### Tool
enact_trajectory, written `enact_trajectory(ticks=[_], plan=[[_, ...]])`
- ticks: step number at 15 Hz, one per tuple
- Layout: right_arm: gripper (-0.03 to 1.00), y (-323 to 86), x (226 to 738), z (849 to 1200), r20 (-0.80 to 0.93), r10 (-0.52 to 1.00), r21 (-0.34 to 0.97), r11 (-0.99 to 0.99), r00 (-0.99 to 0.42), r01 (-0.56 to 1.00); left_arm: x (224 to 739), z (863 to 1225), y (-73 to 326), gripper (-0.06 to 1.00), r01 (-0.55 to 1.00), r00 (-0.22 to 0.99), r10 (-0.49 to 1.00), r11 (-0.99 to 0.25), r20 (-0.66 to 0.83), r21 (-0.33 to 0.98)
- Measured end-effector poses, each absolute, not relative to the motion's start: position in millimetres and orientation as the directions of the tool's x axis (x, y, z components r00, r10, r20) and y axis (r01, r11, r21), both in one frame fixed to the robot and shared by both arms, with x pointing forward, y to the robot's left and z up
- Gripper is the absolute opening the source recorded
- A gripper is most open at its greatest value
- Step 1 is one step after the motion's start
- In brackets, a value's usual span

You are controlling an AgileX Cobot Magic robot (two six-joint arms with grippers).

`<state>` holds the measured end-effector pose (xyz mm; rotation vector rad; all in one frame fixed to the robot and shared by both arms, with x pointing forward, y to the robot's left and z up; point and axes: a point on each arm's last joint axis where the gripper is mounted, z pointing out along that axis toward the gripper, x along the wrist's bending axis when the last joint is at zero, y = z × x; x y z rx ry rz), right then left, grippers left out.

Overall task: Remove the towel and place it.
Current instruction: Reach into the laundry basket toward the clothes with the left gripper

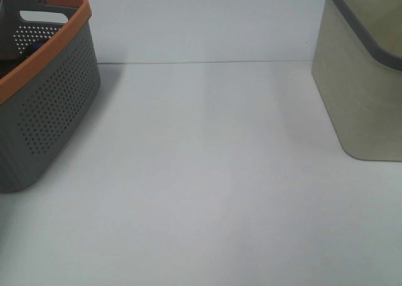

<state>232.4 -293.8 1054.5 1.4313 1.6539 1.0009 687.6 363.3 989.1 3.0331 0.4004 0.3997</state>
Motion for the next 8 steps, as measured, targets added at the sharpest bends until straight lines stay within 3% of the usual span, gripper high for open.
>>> enact_trajectory(ticks=[8], plan=[[0.64,-294,232,1054,-0.031,0.992,0.898,0.082,-0.125,0.433,690,971,363,0.85,0.250,0.945,0.262,-0.965,0.195,0.085]])
